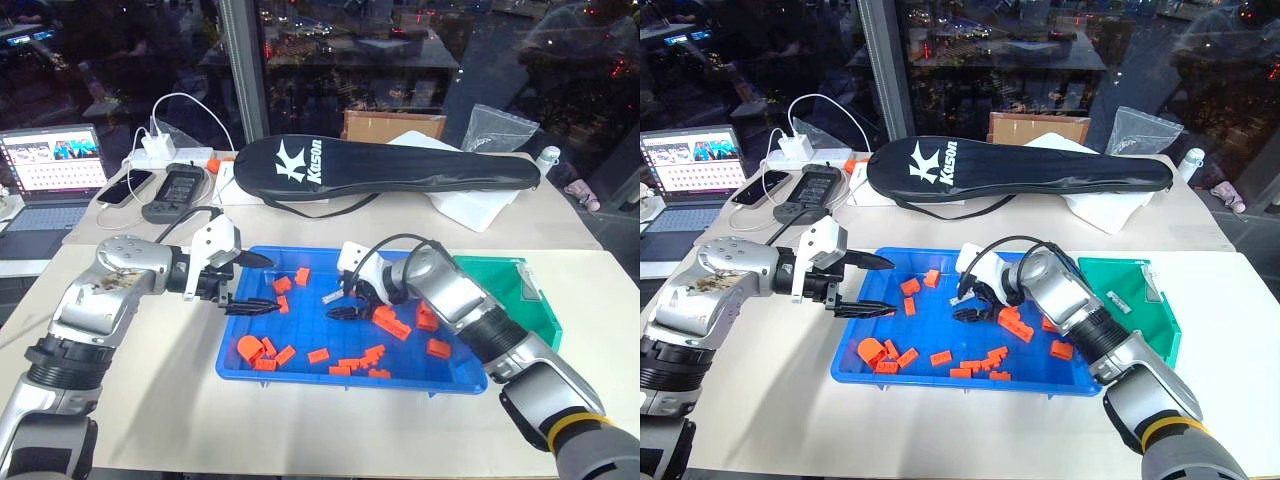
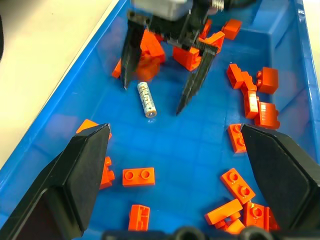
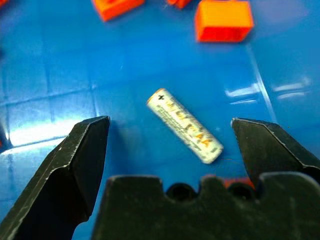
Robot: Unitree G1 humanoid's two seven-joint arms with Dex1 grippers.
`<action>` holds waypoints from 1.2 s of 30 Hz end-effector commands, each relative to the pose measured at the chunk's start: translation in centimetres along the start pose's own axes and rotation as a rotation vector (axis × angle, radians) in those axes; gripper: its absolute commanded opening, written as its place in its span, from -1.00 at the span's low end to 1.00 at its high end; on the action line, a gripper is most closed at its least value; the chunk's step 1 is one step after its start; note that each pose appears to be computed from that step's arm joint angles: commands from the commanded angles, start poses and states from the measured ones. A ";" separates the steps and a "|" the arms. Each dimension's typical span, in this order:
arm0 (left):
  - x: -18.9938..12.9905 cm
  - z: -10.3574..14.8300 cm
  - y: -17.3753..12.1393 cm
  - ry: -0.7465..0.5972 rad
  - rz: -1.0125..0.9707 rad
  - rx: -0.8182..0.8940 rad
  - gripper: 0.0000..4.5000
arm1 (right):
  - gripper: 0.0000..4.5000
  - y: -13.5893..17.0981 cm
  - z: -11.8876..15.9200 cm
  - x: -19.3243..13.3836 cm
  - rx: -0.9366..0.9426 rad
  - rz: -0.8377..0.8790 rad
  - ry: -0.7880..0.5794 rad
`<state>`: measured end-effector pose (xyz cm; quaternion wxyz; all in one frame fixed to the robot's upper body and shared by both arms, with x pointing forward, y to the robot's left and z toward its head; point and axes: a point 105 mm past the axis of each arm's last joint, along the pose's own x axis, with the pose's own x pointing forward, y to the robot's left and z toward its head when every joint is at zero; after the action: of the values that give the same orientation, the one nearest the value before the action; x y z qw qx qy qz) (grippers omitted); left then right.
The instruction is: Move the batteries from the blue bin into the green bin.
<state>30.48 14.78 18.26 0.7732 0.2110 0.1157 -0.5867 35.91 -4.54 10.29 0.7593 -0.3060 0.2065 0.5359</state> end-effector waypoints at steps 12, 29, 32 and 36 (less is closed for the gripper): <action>-0.3 1.6 0.1 -0.036 -0.005 0.032 1.00 | -0.86 1.4 1.7 -3.1 -0.008 0.035 -0.080; 2.6 4.8 0.3 -0.186 -0.128 0.021 1.00 | -0.89 -5.2 -5.5 -25.4 0.364 -0.709 0.103; 2.8 5.3 0.1 -0.205 -0.148 0.016 1.00 | -0.89 -4.4 -7.6 -25.5 0.462 -0.720 0.137; 3.0 5.4 0.7 -0.204 -0.125 0.038 1.00 | -0.89 -3.2 -10.4 -24.9 0.531 -0.732 0.225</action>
<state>31.32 9.74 20.92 0.7341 0.1441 0.0578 -0.6610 30.75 -29.34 18.66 0.9191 -0.1959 0.3112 0.1417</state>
